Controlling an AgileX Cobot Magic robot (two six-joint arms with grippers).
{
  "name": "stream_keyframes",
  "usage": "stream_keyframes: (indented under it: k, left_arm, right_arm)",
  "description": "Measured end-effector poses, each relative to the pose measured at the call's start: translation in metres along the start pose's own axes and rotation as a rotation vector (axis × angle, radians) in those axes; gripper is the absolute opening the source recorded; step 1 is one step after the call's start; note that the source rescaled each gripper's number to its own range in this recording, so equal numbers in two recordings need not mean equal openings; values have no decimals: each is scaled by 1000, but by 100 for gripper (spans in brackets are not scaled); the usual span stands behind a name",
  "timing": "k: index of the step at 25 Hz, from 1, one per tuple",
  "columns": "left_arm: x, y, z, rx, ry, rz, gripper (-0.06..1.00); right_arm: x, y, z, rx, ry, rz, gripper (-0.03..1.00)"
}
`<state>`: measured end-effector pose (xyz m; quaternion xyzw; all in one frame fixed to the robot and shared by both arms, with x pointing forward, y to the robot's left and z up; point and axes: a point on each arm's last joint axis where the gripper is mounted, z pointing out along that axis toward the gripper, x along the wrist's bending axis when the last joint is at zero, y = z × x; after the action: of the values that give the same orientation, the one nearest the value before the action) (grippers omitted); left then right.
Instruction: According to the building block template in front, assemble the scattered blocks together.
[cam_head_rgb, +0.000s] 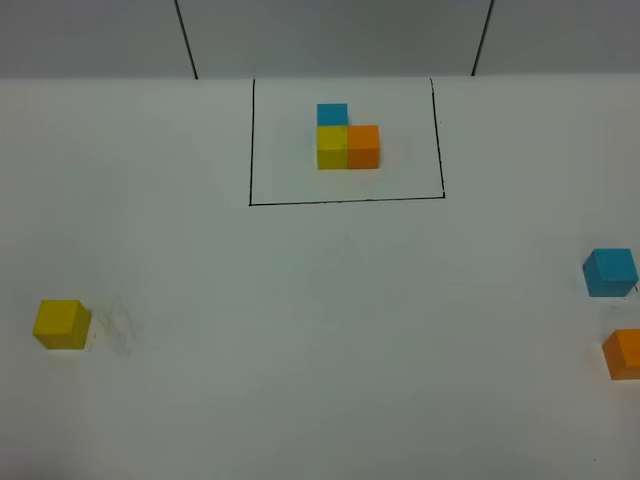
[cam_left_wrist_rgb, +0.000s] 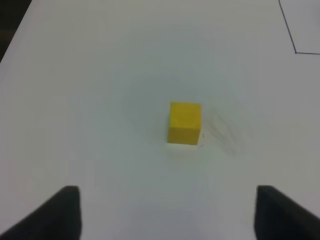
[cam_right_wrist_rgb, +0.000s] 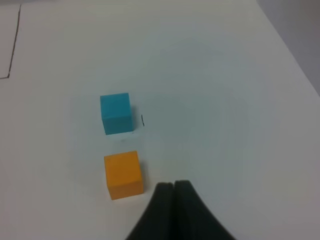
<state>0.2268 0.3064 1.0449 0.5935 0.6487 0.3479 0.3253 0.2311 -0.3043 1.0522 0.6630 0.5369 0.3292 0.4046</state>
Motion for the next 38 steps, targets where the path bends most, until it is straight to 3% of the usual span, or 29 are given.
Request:
stream_keyframes:
  k: [3, 6, 16, 24, 38]
  left_arm:
    - [0, 1, 2, 13, 7, 3, 97]
    - [0, 10, 5, 24, 6, 7, 100]
    - [-5, 50, 46, 83, 0, 23, 89]
    - [-11, 74, 105, 177, -11, 33, 87]
    - [-19, 64, 208, 410, -25, 19, 85]
  right_arm:
    - [0, 0, 0, 0, 0, 0, 0]
    - [0, 0, 0, 0, 0, 0, 0]
    - [0, 0, 0, 0, 0, 0, 0]
    - [0, 0, 0, 0, 0, 0, 0]
    - [0, 0, 0, 0, 0, 0, 0]
